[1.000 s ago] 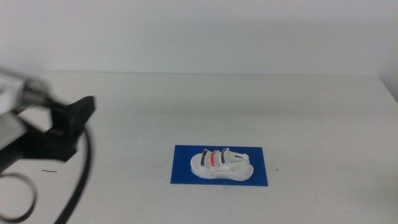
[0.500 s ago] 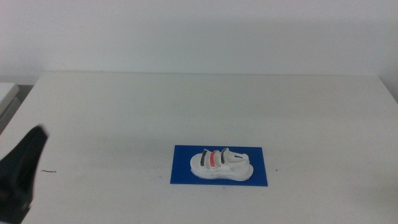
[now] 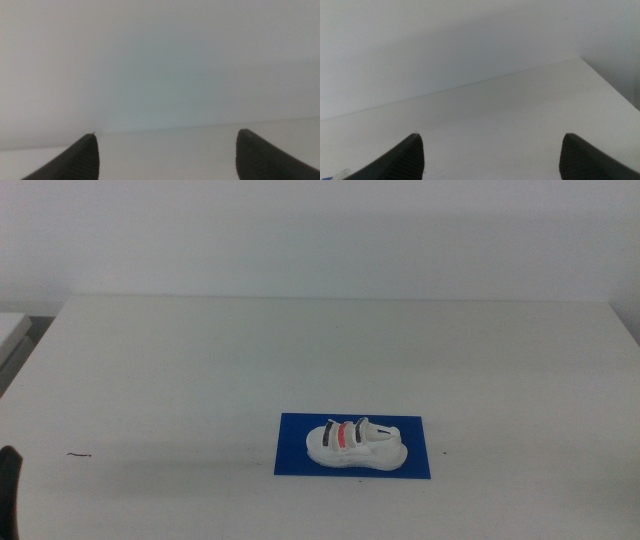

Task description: Use one arm to grab the shoe from the table and place it on the mat.

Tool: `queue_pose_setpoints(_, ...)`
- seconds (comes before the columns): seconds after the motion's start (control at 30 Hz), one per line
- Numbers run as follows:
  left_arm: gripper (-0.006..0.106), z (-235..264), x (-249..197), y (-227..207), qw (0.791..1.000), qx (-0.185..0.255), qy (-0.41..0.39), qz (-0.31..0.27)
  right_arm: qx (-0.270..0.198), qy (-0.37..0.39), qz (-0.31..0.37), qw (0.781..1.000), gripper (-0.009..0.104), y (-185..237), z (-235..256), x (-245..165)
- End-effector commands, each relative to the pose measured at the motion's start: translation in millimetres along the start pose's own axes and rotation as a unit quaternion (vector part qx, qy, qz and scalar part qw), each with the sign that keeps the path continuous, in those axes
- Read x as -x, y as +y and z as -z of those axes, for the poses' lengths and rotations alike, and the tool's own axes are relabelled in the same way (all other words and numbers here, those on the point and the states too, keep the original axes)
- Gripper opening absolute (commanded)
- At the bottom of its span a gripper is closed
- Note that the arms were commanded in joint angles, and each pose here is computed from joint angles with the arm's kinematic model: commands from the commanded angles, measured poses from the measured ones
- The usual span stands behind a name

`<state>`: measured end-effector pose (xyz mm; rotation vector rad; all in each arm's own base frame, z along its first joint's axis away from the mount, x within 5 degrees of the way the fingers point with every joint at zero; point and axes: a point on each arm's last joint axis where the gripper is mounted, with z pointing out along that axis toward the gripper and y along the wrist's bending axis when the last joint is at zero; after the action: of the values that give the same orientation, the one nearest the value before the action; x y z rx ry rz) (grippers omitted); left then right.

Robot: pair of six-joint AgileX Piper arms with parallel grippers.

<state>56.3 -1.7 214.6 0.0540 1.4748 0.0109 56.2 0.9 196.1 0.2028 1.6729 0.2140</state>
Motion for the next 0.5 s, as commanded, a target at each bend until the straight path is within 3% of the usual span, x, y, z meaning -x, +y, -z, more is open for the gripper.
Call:
queue_pose_setpoints(0.0, 0.094, 0, -2, 1, 1.000, 0.013, 0.010, 0.003, 0.002, -0.005, 0.005, 1.000, 0.079, 0, 0, 0)
queue_pose_setpoints(0.47, 0.094, 1, -13, 1, 0.998, 0.015, 0.066, 0.014, 0.002, -0.005, 0.005, 1.000, 0.079, 0, 0, 0)
